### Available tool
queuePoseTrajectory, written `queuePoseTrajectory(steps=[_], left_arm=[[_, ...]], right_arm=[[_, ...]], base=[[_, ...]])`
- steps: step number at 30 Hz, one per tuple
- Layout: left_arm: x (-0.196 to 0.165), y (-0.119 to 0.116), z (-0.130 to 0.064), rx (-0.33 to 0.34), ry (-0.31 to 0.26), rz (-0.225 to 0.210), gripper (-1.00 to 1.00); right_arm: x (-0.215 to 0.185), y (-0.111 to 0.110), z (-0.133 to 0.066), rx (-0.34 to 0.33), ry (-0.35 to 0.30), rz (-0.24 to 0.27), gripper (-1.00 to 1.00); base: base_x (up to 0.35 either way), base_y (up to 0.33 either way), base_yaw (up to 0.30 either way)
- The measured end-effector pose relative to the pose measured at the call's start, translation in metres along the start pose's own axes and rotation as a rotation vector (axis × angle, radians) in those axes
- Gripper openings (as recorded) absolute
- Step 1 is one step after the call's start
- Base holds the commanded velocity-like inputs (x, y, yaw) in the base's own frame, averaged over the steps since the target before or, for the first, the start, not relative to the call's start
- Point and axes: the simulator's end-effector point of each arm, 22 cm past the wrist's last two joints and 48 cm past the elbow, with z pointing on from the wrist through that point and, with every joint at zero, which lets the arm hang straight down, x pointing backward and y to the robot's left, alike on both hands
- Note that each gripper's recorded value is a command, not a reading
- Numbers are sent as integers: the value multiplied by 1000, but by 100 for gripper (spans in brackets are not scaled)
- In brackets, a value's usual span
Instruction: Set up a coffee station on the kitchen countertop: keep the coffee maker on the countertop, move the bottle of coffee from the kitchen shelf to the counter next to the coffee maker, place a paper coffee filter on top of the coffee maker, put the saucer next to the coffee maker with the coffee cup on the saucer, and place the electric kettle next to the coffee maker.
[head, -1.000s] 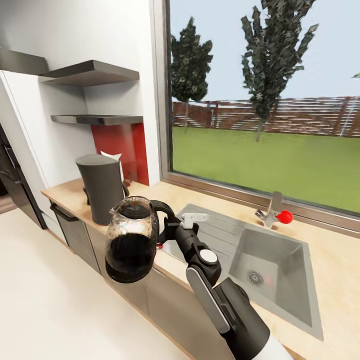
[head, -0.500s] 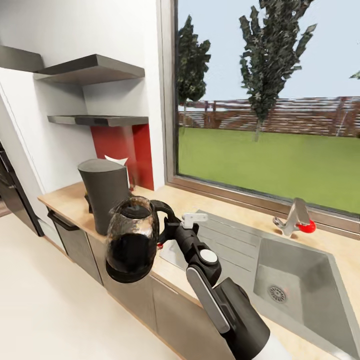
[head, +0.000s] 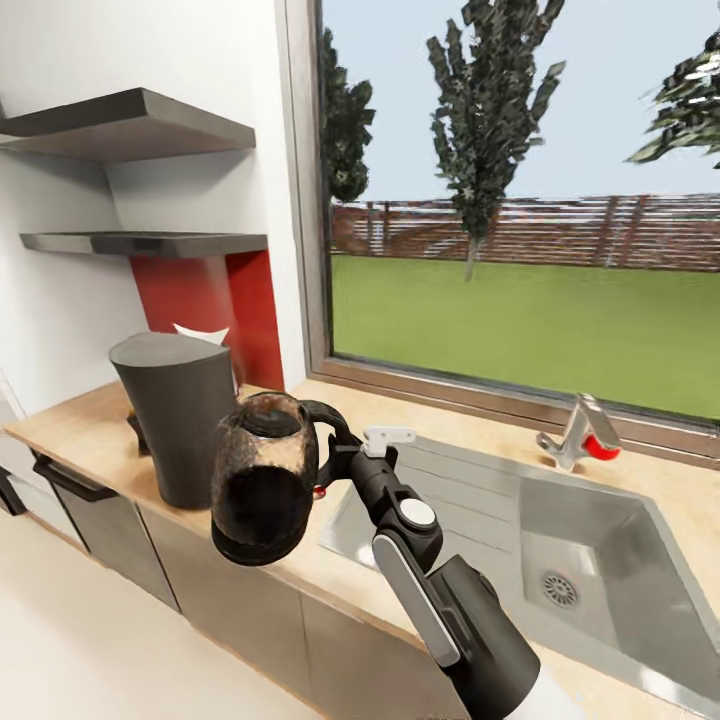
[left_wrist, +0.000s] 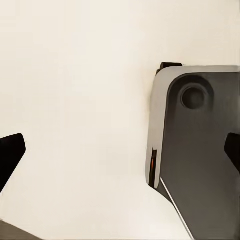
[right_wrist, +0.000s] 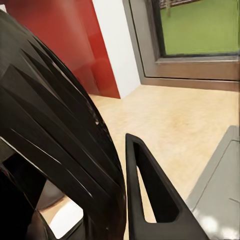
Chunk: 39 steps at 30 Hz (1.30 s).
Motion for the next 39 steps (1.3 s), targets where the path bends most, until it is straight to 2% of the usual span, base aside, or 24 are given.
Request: queuePoseTrajectory(steps=[10,19,22,24,25,29,30,31,32,35,39], left_arm=[[0,-10,1,10,0,1,100],[0,-8,1,7,-2,4,100],[0,-8,1,8,-2,7,100],[0,-9,1,10,-2,9,100],[0,-9,1,11,-1,9,100],[2,-10,1,13,3,9,100],[2,-10,0,12,3,9,100],[2,-10,0,12,4,9,100],[2,-9,0,11,4,9,100],[2,-8,0,9,5,8,100],[2,-7,0,8,4,8,100]], right_arm=[[0,0,0,0,0,0,-100],[2,-4,1,12,4,-3,-100],[13,-23,7,57,29,-6,-100],[15,-49,10,107,35,5,-100],[10,-68,12,146,25,16,-100],[-30,-121,20,265,-45,-8,-100],[-45,-129,21,290,-68,-37,-100],[-51,-128,24,288,-78,-17,-100],[-65,-140,24,347,-98,-39,-100],[-88,-160,31,452,-115,-39,-100],[-101,-169,45,496,-107,-60,-100]], base=[[-183,242,-267],[-15,14,-213],[0,0,-24],[0,0,-7],[0,0,-3],[0,0,-1],[0,0,0],[0,0,0],[0,0,0],[0,0,0],[0,0,0]])
